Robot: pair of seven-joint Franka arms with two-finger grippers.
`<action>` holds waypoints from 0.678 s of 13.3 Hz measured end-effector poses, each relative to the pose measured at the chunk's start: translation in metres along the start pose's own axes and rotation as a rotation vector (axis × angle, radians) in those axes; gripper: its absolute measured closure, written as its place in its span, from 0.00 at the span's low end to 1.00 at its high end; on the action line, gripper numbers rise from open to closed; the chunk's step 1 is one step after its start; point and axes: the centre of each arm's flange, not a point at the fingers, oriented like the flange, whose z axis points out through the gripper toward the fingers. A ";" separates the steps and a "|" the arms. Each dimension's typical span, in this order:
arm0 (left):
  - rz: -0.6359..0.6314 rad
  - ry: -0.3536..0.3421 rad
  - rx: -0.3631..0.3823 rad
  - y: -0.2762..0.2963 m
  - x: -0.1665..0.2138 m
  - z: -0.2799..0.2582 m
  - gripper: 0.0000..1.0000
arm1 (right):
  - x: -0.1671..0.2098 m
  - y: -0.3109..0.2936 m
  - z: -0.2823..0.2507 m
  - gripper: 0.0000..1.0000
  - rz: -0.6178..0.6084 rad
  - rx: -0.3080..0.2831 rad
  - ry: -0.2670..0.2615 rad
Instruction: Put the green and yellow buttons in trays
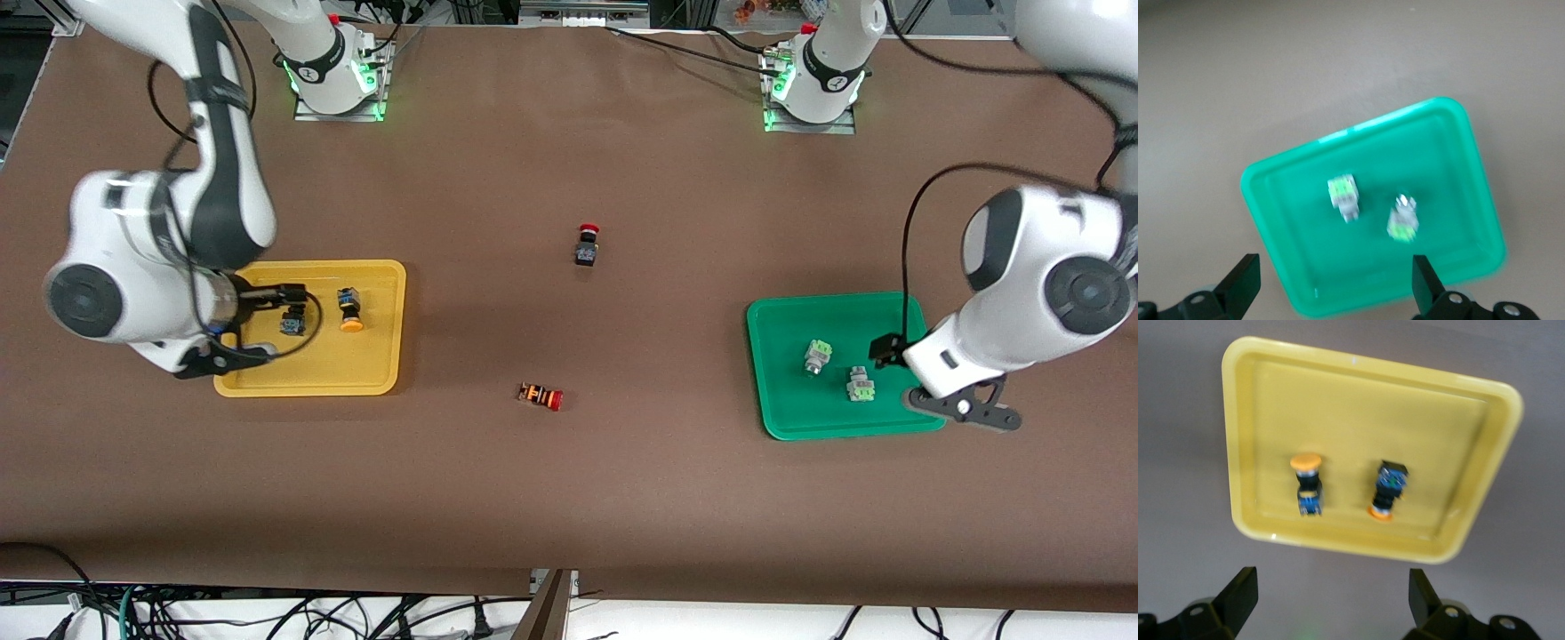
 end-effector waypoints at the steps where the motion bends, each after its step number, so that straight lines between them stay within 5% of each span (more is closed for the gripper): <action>1: -0.006 -0.011 -0.016 0.005 -0.012 -0.033 0.00 | -0.013 0.008 -0.018 0.00 -0.007 0.006 0.010; 4: -0.032 -0.012 -0.040 0.007 -0.049 -0.111 0.00 | -0.073 0.009 -0.086 0.00 -0.026 0.030 0.054; 9: -0.100 0.056 0.014 0.002 -0.095 -0.166 0.00 | -0.165 0.021 -0.169 0.00 0.003 -0.046 0.170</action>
